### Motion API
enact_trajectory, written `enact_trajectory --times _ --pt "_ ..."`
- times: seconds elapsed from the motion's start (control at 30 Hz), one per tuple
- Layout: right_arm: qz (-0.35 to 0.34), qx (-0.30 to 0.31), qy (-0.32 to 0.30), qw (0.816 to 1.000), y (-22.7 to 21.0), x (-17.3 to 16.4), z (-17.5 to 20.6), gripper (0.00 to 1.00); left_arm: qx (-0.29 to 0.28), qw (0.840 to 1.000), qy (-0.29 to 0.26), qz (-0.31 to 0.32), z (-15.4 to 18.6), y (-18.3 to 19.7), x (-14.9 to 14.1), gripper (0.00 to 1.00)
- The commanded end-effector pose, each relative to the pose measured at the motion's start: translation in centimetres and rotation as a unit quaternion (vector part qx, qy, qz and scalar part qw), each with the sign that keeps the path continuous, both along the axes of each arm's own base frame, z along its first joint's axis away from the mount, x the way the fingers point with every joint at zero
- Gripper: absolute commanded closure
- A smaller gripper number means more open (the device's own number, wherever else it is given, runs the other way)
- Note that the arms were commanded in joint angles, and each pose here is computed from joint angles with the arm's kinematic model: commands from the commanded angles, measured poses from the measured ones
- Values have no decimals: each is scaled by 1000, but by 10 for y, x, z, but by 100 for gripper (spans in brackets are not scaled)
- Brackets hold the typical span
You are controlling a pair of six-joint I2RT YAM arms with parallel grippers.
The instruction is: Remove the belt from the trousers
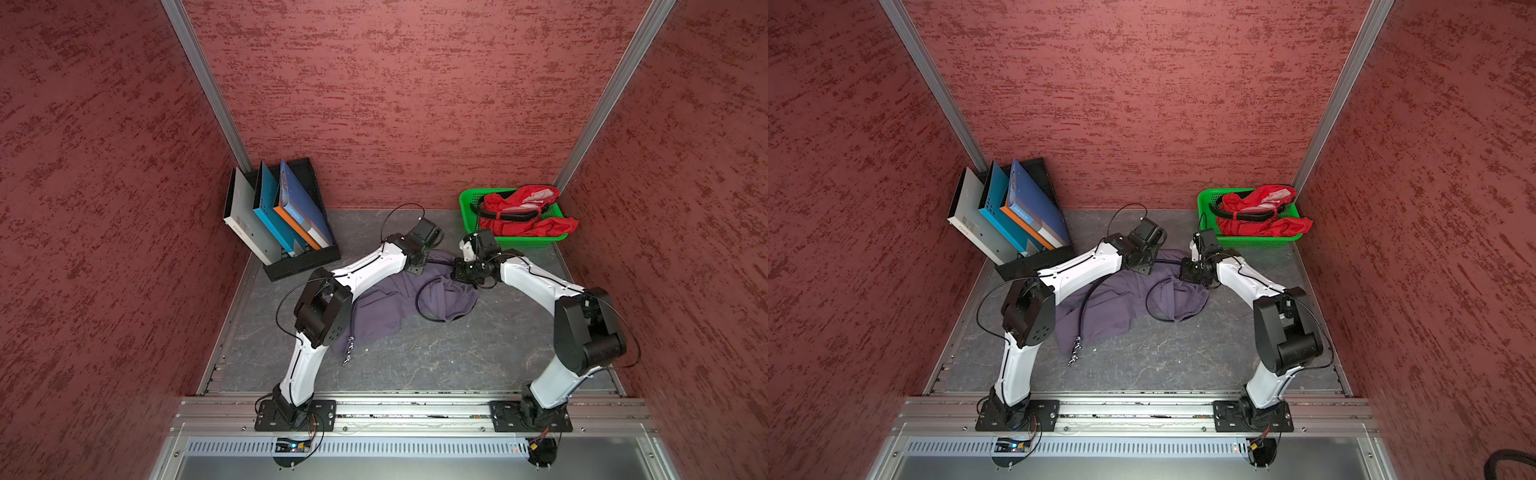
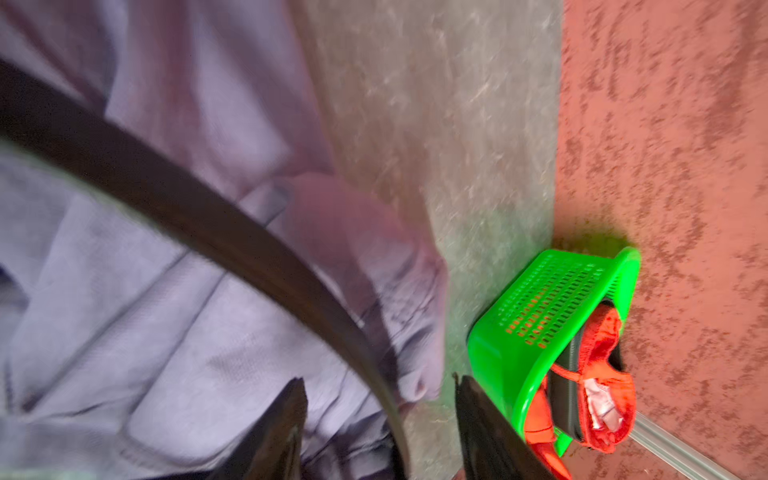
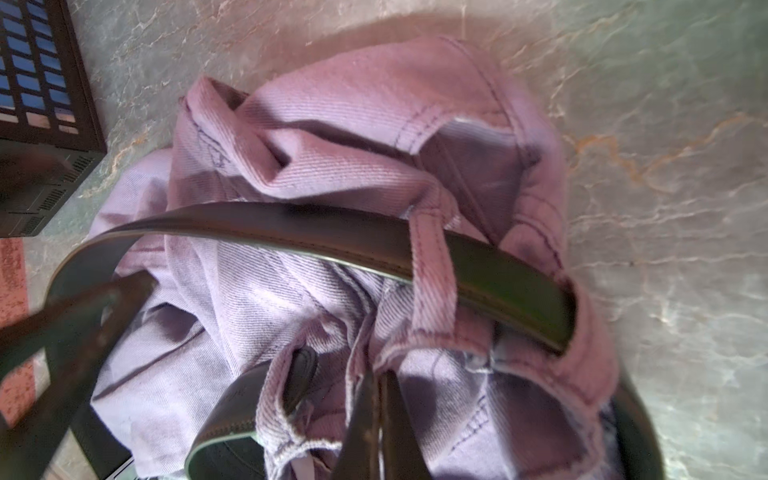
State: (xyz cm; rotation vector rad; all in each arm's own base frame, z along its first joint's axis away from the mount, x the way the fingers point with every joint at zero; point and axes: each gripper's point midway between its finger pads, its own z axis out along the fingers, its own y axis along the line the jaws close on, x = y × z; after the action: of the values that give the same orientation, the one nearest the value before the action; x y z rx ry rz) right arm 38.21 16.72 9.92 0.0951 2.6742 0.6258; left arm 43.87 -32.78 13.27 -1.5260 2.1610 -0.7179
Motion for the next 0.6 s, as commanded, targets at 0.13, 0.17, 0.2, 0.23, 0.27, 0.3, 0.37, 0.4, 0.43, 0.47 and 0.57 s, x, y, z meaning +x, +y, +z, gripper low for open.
enact_trajectory --times 0.13,0.17,0.2,0.23,0.27,0.3,0.37,0.4,0.43,0.47,0.57 --pt "9 16 -16 1000 5 -8 19 100 7 1000 -19 23 -1 5 23 36" --pt "10 15 -18 1000 5 -8 21 100 6 1000 -13 23 -5 5 22 36" --pt "10 13 -21 1000 4 -8 23 100 7 1000 -7 22 -8 4 20 36" --pt "8 12 -22 1000 4 -8 23 100 7 1000 -4 20 -11 3 18 36" --pt "9 12 -21 1000 4 -8 23 100 7 1000 -1 19 -13 3 16 36" --pt "9 12 -21 1000 4 -7 23 100 9 1000 1 18 -14 2 14 36" --pt "9 15 -21 1000 5 -6 23 100 6 1000 4 13 -17 -1 9 38" --pt "8 15 -20 1000 6 -5 22 100 6 1000 7 11 -19 -2 7 41" --pt "8 15 -20 1000 6 -5 22 100 7 1000 9 10 -22 -1 5 43" --pt "8 15 -20 1000 6 -5 22 100 9 1000 14 11 -26 0 3 45" --pt "8 13 -21 1000 5 -5 23 100 6 1000 21 13 -39 3 1 58"
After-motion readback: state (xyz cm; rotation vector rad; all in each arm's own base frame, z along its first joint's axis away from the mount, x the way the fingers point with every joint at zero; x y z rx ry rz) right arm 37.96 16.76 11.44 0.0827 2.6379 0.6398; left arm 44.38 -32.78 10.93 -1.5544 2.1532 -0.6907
